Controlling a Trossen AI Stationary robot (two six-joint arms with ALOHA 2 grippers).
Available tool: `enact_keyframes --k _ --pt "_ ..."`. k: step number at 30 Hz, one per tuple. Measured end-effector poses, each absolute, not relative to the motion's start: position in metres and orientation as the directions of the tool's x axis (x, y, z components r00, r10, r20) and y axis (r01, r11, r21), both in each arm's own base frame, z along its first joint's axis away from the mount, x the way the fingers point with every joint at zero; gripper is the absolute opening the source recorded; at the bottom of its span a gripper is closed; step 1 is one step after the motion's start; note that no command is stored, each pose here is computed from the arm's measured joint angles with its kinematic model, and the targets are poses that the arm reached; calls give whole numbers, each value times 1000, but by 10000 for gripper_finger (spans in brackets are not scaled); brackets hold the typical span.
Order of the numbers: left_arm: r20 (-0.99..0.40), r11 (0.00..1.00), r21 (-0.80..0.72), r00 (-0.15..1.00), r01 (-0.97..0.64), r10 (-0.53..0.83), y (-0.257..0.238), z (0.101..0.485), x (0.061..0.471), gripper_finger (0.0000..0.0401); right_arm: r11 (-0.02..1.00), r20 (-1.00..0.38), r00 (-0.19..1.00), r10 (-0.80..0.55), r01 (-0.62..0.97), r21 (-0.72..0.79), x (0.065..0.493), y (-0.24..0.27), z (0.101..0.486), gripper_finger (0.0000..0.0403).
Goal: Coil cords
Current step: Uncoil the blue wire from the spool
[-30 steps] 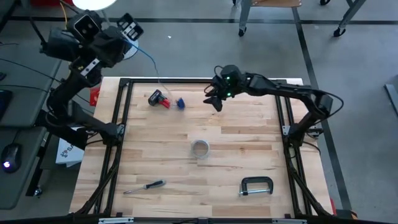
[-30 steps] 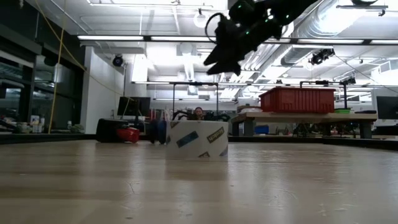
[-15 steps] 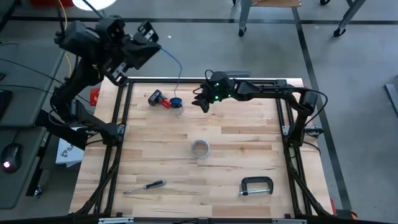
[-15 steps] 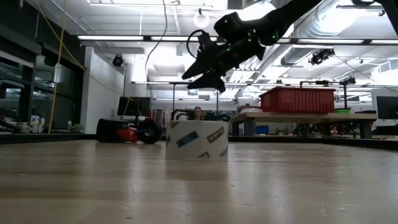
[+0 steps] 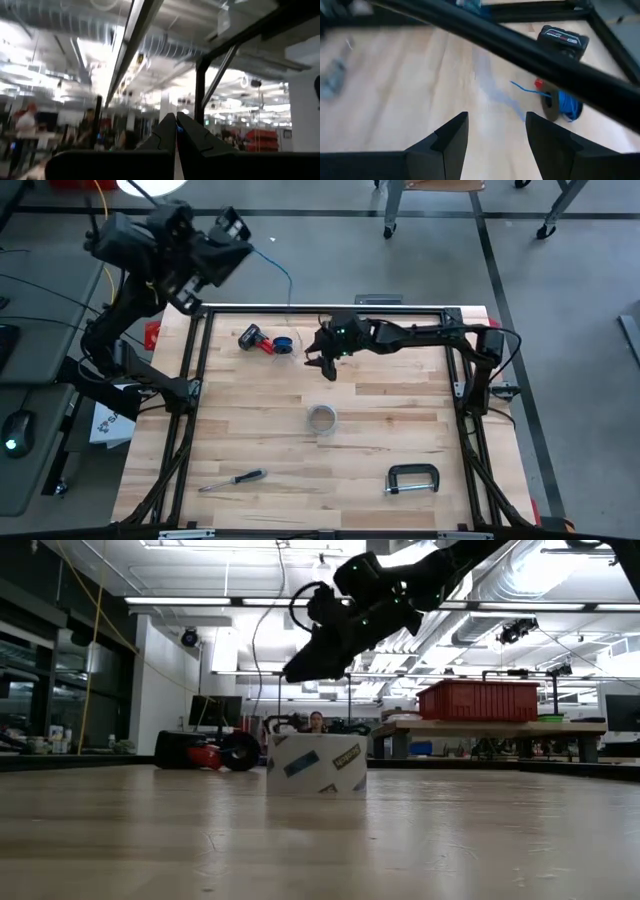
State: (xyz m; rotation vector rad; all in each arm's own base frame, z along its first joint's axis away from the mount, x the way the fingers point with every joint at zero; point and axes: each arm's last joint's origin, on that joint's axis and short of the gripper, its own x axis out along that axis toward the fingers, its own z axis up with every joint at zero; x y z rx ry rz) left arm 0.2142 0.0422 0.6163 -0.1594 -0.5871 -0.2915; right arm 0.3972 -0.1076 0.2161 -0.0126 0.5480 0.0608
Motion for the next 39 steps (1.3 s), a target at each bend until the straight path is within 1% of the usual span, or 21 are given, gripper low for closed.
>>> enact_keyframes --k 2,5,9,13,16,19,23,27,32,39 --pt "589 945 -61 776 322 -227 42 619 213 0 991 -532 846 28 -93 -96 399 -100 216 190" --pt "598 945 -63 770 322 -222 42 619 212 0 973 -521 854 -2 -118 -198 403 -91 217 190" --pt "603 947 -73 771 311 -207 42 619 212 0 958 -468 877 -110 -32 -284 408 -88 221 190" --pt "610 952 -85 771 295 -184 43 620 212 0 963 -425 896 -128 10 -268 411 -87 224 190" --pt "620 952 -79 763 294 -184 43 621 212 0 965 -426 896 -124 9 -262 412 -85 224 190" --pt "626 954 -72 757 292 -185 42 621 211 0 956 -396 912 -102 -20 -292 415 -85 224 190" --pt "628 956 -66 756 287 -184 42 621 211 0 956 -380 919 -100 -17 -294 418 -85 219 190" --pt "632 958 -66 755 278 -176 43 622 211 0 969 -378 923 -78 -18 -245 419 -84 219 190" --pt "640 967 -64 753 248 -151 44 621 213 0 966 -360 931 -53 -44 -255 420 -79 220 190" --pt "622 965 -91 771 246 -137 48 616 227 0 978 -379 924 -52 -29 -205 425 -80 207 190"
